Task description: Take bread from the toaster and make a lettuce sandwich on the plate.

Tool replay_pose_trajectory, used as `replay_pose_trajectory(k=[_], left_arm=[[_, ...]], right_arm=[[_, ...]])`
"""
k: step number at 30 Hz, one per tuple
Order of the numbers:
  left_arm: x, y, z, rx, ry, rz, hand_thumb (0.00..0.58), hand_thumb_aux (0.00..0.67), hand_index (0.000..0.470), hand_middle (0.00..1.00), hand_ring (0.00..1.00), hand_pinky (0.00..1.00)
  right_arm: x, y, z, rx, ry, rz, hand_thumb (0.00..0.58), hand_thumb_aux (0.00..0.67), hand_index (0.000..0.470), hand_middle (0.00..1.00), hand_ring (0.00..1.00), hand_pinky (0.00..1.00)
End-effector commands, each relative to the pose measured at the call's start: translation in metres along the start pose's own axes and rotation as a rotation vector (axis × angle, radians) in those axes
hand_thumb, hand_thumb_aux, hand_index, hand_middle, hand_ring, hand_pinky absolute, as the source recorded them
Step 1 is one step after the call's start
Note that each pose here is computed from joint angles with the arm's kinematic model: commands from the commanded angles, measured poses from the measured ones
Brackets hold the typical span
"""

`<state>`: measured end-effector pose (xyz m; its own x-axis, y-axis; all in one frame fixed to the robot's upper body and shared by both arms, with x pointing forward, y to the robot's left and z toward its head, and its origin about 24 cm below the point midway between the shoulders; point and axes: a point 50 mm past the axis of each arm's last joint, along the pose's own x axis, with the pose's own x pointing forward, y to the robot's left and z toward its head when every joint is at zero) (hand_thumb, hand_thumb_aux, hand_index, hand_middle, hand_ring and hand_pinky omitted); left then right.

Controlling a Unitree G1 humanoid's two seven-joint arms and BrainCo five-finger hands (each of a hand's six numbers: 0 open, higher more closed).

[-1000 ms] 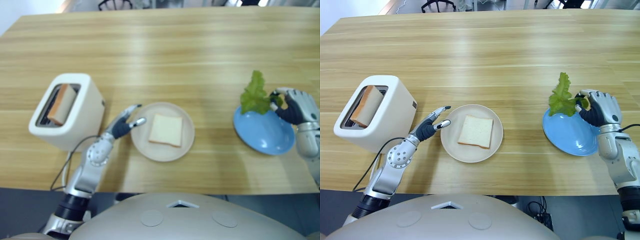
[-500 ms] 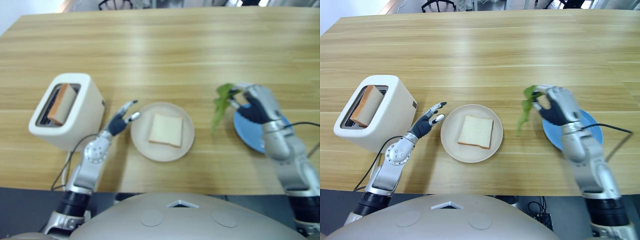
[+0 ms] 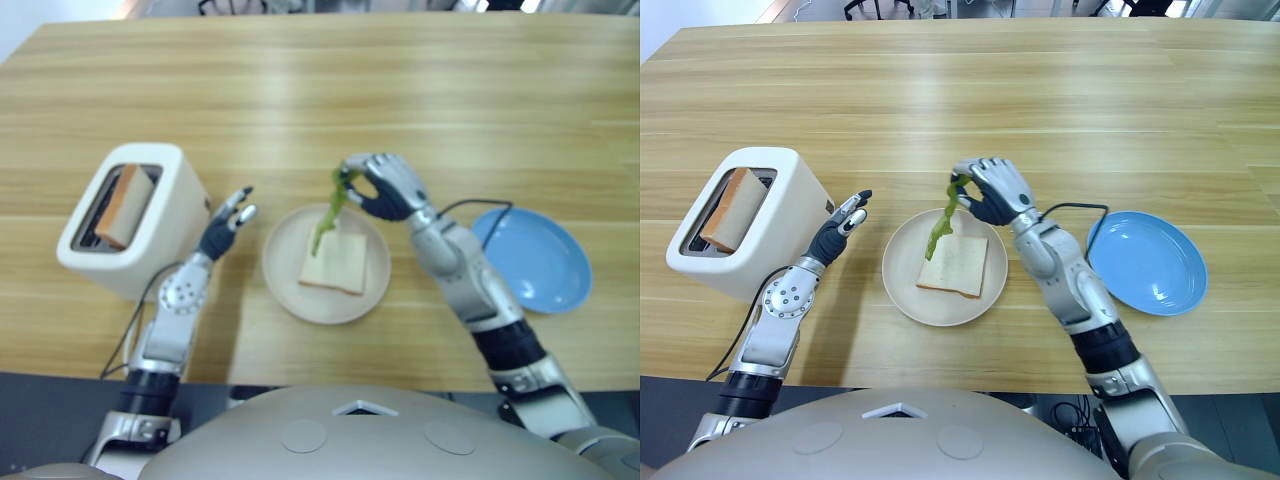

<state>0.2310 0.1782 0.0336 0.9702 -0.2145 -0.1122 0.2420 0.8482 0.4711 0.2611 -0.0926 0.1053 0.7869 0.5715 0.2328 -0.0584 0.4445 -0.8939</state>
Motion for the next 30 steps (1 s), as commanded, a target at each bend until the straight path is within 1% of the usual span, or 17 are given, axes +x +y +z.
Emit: replay_pose_trajectory(k=[1,4,11,19,23,24,25,26,27,28,30], left_arm=[[0.000,-0.004,-0.004,-0.012,0.016,-0.006,0.000,0.000,0.000,0.00,0.00,0.00],[0.000,-0.005,-0.004,-0.013,0.015,-0.009,0.000,0.000,0.000,0.00,0.00,0.00],[0.000,-0.009,-0.006,-0.003,0.021,-0.024,0.000,0.000,0.000,0.00,0.00,0.00],[0.000,-0.014,-0.006,0.011,0.025,-0.047,0.000,0.000,0.000,0.00,0.00,0.00],[-0.001,-0.014,-0.006,0.012,0.026,-0.050,0.000,0.000,0.000,0.00,0.00,0.00],[-0.001,-0.013,-0.006,0.013,0.026,-0.050,0.000,0.000,0.000,0.00,0.00,0.00],[-0.001,-0.013,-0.006,0.013,0.026,-0.051,0.000,0.000,0.000,0.00,0.00,0.00],[-0.001,-0.014,-0.006,0.013,0.026,-0.052,0.000,0.000,0.000,0.00,0.00,0.00],[-0.001,-0.014,-0.006,0.013,0.026,-0.053,0.000,0.000,0.000,0.00,0.00,0.00],[-0.001,-0.013,-0.006,0.013,0.026,-0.055,0.000,0.000,0.000,0.00,0.00,0.00],[-0.001,-0.013,-0.006,0.014,0.025,-0.057,0.000,0.000,0.000,0.00,0.00,0.00]], right_arm=[[-0.003,0.021,-0.007,0.009,0.029,0.078,0.580,0.670,0.460,1.00,1.00,1.00],[-0.010,0.034,-0.011,0.026,0.047,0.119,0.580,0.670,0.460,1.00,1.00,1.00],[-0.041,0.063,-0.031,0.083,0.141,0.222,0.580,0.670,0.460,1.00,1.00,1.00],[-0.075,0.062,-0.053,0.063,0.242,0.269,0.580,0.670,0.460,1.00,1.00,1.00],[-0.086,0.058,-0.058,0.042,0.269,0.291,0.580,0.670,0.460,1.00,1.00,1.00],[-0.088,0.059,-0.058,0.031,0.273,0.305,0.580,0.670,0.460,0.84,0.84,0.84],[-0.090,0.058,-0.059,0.026,0.280,0.308,0.570,0.581,0.399,0.00,0.00,0.00],[-0.091,0.057,-0.059,0.024,0.286,0.307,0.456,0.360,0.247,0.00,0.00,0.00],[-0.092,0.056,-0.059,0.025,0.290,0.305,0.456,0.360,0.247,0.00,0.00,0.00],[-0.093,0.055,-0.059,0.028,0.292,0.303,0.000,0.000,0.000,0.00,0.00,0.00],[-0.094,0.050,-0.056,0.048,0.292,0.293,0.000,0.000,0.000,0.00,0.00,0.00]])
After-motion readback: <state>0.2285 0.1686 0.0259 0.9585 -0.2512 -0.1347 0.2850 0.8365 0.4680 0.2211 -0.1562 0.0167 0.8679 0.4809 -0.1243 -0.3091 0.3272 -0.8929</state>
